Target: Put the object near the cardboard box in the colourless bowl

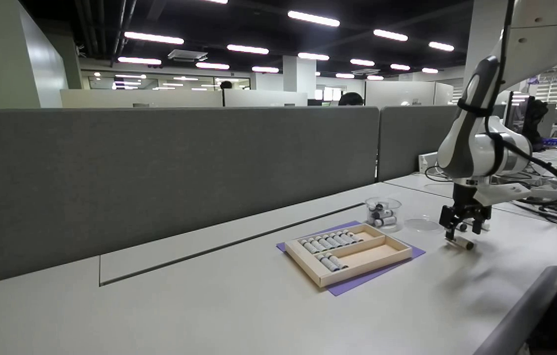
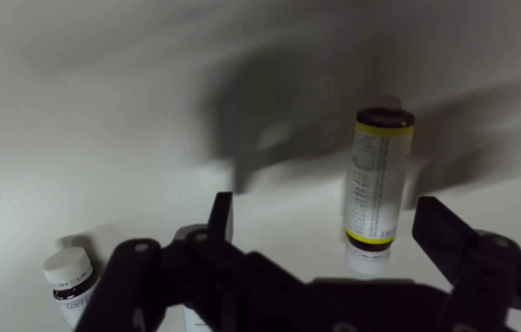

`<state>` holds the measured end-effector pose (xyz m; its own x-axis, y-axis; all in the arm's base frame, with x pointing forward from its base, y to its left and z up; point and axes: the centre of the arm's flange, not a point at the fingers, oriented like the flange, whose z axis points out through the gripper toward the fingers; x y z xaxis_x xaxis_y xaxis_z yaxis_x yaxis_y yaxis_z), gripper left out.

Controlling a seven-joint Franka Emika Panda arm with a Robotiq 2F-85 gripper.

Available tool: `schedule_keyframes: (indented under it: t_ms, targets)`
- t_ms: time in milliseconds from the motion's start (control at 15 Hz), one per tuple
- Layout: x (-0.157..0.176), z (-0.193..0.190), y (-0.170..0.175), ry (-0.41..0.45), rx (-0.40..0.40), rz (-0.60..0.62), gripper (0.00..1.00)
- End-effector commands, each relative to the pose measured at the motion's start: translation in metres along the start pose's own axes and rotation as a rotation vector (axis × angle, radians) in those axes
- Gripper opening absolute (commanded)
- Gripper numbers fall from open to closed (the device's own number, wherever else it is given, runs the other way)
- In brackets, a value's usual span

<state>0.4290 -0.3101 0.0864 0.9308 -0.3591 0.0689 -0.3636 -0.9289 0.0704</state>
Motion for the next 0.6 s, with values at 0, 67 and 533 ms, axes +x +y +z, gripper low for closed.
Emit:
schedule_keyframes:
  t_ms: [0, 67, 533]
  targets:
    - [0.010, 0.004, -0.001, 0.002, 0.014, 0.020, 0.75]
    - [0.011, 0.004, -0.002, 0.001, 0.016, 0.021, 0.68]
    - [0.021, -0.003, -0.002, 0.005, 0.017, 0.065, 0.13]
